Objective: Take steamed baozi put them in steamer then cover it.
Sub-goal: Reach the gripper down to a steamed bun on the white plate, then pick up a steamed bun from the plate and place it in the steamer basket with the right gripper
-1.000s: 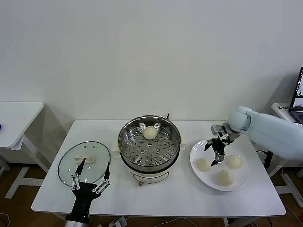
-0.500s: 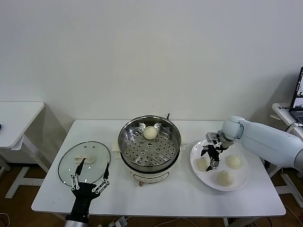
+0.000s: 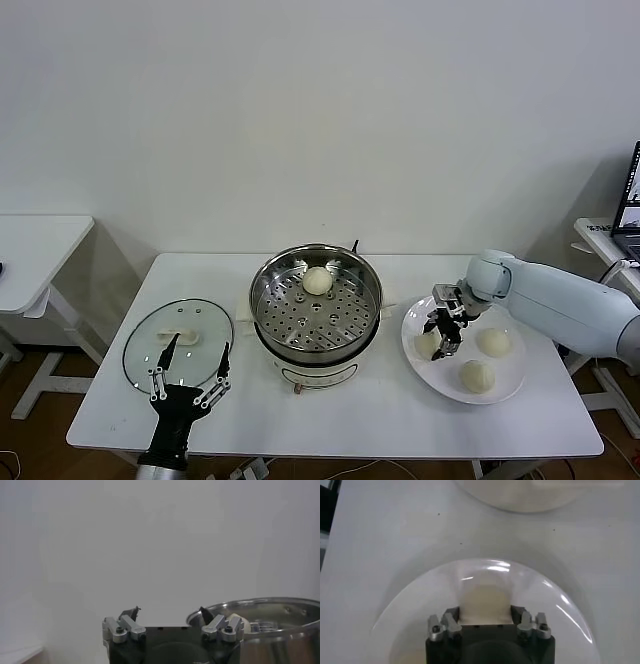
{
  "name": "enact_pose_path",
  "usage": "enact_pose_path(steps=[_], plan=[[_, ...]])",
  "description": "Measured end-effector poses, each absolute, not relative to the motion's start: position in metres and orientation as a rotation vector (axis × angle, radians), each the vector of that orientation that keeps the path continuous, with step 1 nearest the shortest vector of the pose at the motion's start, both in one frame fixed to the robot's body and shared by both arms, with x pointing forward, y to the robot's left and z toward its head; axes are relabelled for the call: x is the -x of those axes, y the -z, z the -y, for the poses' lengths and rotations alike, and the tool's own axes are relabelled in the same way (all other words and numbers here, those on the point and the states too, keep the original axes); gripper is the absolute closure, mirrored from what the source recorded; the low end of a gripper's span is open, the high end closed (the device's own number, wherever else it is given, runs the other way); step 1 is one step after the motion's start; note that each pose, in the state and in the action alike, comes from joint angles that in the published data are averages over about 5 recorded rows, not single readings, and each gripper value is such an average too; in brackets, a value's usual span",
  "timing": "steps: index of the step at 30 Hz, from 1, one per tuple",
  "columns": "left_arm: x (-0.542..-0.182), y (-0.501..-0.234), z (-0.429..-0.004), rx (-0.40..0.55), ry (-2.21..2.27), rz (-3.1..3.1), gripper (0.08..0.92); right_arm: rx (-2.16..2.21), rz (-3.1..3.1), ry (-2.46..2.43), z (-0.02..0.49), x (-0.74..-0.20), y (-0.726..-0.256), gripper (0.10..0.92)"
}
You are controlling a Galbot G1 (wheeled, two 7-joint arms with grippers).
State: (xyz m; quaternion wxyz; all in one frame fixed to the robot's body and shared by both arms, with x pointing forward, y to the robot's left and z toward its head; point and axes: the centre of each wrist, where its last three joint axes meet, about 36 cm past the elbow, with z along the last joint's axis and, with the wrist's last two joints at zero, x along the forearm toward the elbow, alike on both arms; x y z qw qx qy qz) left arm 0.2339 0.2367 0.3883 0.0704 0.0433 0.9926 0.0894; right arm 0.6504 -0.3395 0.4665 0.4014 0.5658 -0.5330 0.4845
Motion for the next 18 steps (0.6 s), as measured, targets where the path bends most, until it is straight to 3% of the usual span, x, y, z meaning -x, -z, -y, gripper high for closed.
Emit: enact_pose_path(steps=[6,18], plan=[[-0.236,-0.390,-0.235,-0.138,-0.265,-2.980,0.177,-1.452,1.320,-1.281,0.333,-0.661,-0.510,0.387],[-0.239,-0.397,-0.232,-0.164,-0.261,-2.961,0.177,-1.540,1.235,-1.441,0.260,-0.689,-0.670,0.394]])
